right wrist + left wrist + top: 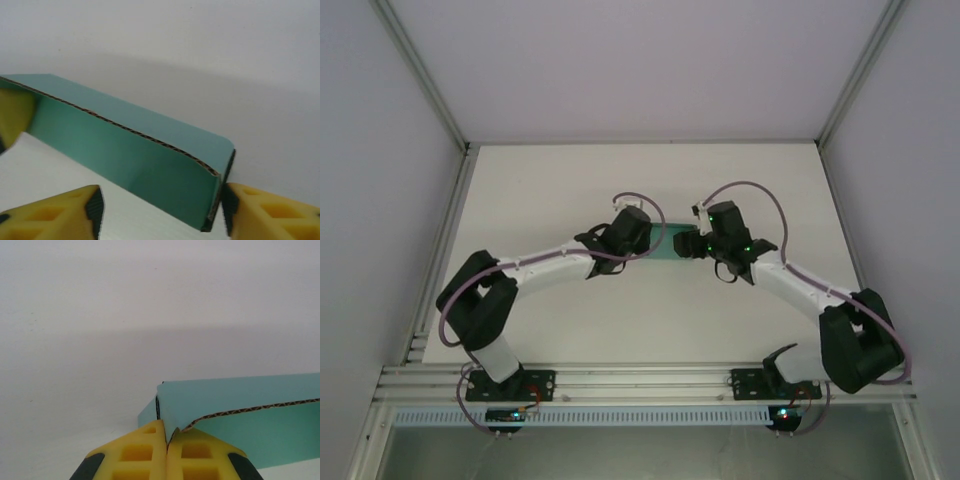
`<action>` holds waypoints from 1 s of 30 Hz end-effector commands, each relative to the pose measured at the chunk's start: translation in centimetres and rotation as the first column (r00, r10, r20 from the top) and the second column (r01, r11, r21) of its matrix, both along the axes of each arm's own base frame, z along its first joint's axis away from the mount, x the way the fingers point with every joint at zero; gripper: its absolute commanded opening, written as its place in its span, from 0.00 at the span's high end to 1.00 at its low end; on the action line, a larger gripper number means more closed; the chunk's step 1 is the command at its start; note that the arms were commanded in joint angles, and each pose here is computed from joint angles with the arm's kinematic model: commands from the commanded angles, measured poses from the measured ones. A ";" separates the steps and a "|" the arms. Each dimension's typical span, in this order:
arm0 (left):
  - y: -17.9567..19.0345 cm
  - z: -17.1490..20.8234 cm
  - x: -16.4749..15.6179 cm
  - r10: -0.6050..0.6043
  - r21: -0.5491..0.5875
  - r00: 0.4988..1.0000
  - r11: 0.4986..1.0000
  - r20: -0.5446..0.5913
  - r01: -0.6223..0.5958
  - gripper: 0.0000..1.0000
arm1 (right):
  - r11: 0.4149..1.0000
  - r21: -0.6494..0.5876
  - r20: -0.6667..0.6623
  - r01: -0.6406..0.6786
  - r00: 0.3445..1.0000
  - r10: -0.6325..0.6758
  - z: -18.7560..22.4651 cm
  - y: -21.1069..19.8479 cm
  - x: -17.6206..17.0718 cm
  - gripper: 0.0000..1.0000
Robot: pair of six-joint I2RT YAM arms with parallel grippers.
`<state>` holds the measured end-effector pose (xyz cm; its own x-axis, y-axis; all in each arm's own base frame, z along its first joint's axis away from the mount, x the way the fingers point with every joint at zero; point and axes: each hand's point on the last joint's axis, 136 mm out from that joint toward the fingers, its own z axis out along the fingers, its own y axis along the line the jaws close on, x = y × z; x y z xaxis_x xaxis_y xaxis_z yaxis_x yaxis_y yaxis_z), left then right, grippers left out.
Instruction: Assemble paper box
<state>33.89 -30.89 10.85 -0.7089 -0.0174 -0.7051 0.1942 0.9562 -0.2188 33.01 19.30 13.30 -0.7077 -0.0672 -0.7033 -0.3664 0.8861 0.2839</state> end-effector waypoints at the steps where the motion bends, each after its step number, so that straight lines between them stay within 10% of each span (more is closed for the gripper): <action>1: 4.0 -11.3 -8.2 -0.047 0.230 0.917 0.962 -0.396 0.149 1.00 | 0.990 0.110 0.012 -0.084 0.996 0.083 3.8 1.3 -0.6 0.23; 19: 3.0 -9.2 -7.0 -0.100 0.253 0.928 0.946 -0.359 0.200 1.00 | 0.973 0.083 -0.185 0.216 0.962 -0.198 -0.3 -5.8 3.2 0.22; 26: 1.2 -4.3 -5.9 -0.215 0.208 0.937 0.938 -0.275 0.276 0.82 | 0.965 0.073 -0.305 0.251 0.927 -0.218 -4.4 -6.2 0.7 0.25; 30: 0.3 -1.0 -5.2 -0.284 0.145 0.929 0.935 -0.236 0.322 0.55 | 0.957 0.061 -0.351 0.282 0.904 -0.244 -5.8 -6.7 -0.1 0.29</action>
<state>32.34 -31.69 12.31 -0.7237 0.1786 -0.6666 0.3519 0.9264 -0.1338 36.16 13.82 12.42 -0.7957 0.2142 -0.5665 -0.1076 0.8705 0.4803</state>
